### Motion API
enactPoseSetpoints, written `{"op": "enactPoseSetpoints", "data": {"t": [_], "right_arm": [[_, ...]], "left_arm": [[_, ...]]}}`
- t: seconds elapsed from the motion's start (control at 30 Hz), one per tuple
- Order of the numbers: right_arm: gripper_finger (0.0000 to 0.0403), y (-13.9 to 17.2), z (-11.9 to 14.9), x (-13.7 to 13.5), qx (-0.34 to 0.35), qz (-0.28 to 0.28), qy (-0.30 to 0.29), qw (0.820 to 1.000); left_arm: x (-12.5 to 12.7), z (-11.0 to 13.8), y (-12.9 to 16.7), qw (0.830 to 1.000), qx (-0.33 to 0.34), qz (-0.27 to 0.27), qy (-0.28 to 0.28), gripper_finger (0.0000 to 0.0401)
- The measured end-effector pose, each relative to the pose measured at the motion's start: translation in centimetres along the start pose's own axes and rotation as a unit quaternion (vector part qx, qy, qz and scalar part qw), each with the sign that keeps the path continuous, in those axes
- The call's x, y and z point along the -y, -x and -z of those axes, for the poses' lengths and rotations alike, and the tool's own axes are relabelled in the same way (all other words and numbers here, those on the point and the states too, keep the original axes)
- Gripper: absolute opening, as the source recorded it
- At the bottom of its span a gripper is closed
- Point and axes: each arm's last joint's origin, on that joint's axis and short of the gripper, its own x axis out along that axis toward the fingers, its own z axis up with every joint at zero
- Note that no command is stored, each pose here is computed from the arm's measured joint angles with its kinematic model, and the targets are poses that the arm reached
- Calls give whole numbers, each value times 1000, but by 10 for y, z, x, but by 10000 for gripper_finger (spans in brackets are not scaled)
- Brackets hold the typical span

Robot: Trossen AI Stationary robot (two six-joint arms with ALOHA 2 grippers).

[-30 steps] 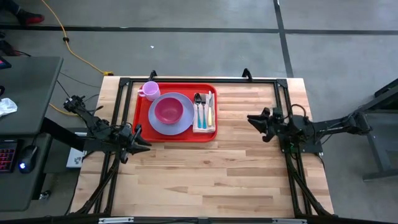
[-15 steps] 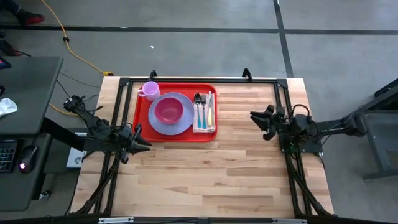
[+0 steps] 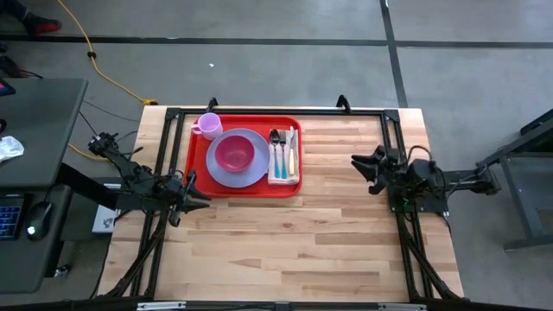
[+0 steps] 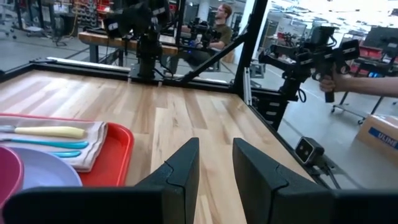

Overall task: Set up tray
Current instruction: Return to Home Position

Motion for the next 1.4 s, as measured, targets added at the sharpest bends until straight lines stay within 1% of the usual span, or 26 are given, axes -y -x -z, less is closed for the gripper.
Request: {"op": "enactPoseSetpoints", "data": {"t": [0.17,0.4,0.5,0.83,1.07,1.23,1.37,1.4], "right_arm": [[108,0,8,4,-37,16,-18,999],[108,0,5,3,-23,18,32,999],[108,0,5,3,-22,16,56,998],[108,0,5,3,-19,24,60,998],[108,0,5,3,-18,23,58,998],[108,0,5,3,-19,22,59,998],[108,0,6,4,-26,26,72,997],[108,0,7,4,-26,30,75,996]], "left_arm": [[0,0,0,1000,1,1,-15,129],[1,0,0,999,1,21,-28,129],[1,0,0,999,0,21,-31,129],[1,-5,0,998,31,11,-59,129],[-7,-8,-4,998,38,16,-57,129],[-15,-9,-7,997,31,24,-62,129],[-21,-7,-8,998,19,7,-64,129],[-21,-7,-8,998,15,10,-64,129]]}}
